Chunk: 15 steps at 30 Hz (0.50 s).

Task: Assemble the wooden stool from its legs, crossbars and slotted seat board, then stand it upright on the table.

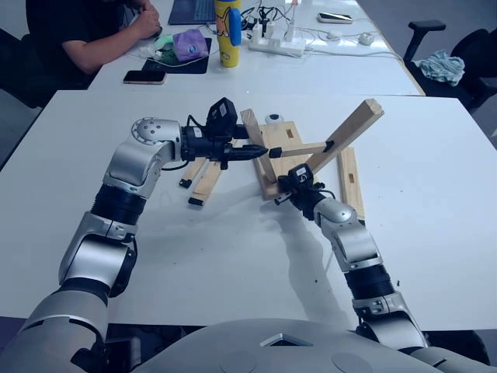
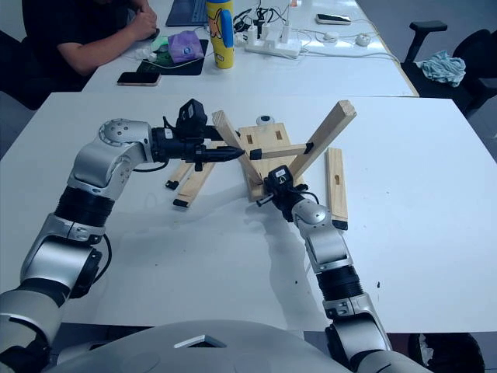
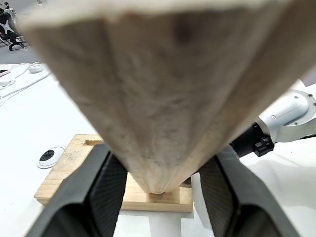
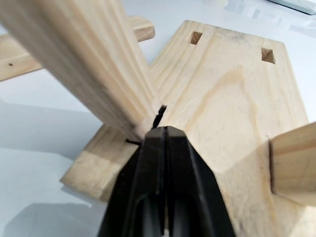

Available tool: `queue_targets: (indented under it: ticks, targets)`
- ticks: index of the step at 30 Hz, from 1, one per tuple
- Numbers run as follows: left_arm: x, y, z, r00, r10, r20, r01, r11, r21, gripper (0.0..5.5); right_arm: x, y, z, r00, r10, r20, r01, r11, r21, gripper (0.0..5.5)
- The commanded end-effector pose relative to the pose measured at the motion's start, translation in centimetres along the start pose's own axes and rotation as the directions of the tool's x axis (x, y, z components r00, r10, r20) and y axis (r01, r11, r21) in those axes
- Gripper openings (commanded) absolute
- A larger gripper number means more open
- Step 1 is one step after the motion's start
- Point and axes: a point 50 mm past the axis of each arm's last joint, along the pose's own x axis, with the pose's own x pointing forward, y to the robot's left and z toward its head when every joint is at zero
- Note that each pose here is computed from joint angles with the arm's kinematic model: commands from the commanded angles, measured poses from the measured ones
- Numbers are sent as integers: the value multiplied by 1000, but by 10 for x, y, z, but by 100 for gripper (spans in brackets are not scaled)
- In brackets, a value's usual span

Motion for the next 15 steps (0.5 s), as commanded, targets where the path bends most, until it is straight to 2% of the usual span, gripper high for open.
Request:
queue_targets:
  ticks: [1,7,12,15]
  targets:
    - [19,-37,-106,911,-170,-375,60,956,-287,206,-5,20,-56,961,108,-255,-85,991,99,0]
    - [27,-26,-101,944,-137,-299,21,932,-362,204,-6,21,-57,961,111,-254,-84,990,115,0]
    - [29,-32,-105,927,-181,-329,59,935,-350,204,-4,21,-50,974,96,-203,-74,991,114,0]
    - [28,-39,-112,892,-219,-396,95,946,-310,204,-3,21,-53,972,95,-215,-71,991,117,0]
